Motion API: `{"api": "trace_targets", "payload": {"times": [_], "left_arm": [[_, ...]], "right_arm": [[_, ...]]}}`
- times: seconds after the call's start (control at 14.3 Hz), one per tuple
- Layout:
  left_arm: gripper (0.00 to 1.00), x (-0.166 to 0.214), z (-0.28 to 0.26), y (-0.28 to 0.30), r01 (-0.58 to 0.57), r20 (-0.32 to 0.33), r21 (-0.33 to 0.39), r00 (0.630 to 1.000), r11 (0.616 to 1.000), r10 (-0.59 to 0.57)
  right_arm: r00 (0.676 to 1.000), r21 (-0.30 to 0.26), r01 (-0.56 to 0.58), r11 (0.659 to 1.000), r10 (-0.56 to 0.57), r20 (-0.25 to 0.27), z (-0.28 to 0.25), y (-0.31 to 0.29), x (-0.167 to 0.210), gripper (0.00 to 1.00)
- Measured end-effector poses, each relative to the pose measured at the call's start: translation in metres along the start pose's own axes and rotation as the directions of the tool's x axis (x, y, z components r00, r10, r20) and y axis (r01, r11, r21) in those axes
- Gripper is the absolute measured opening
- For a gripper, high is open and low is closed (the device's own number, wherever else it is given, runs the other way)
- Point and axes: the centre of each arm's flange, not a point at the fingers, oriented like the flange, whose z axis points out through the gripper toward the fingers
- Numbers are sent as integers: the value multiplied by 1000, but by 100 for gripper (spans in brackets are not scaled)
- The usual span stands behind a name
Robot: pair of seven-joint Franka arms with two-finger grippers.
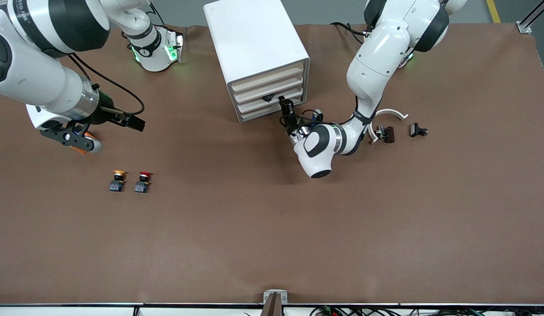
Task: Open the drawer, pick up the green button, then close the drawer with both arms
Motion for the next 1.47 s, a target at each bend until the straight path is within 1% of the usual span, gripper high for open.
{"api": "trace_targets", "payload": {"times": [0.28,0.56,0.77,0.91,1.12,1.19,1.33,1.4,1.47], "left_arm": [[14,6,-41,1,-3,57,-46,998,999,6],[14,9,-76,0,-7,98,-111,995,994,18],[14,11,-97,-2,-8,118,-154,993,988,26],[14,11,-107,-2,-8,134,-185,990,983,34],[14,12,-113,0,-24,140,-207,989,978,54],[19,12,-116,0,-43,141,-221,987,974,76],[39,12,-127,0,-67,150,-263,983,963,109],[51,10,-137,-3,-76,157,-292,980,954,126],[60,8,-150,-8,-83,163,-323,976,943,142]], "right_arm": [[998,16,-54,998,55,-33,0,-26,-14,100],[990,52,-116,992,120,-74,9,-66,-36,100],[980,89,-164,982,173,-102,24,-115,-72,100],[973,109,-188,976,200,-113,43,-153,-100,100],[968,106,-211,972,223,-116,90,-209,-139,100],[967,100,-214,972,225,-116,106,-224,-150,100],[963,103,-230,968,242,-119,129,-247,-169,100],[960,105,-241,965,253,-120,139,-256,-177,100],[960,98,-240,966,251,-120,149,-263,-185,100]]}}
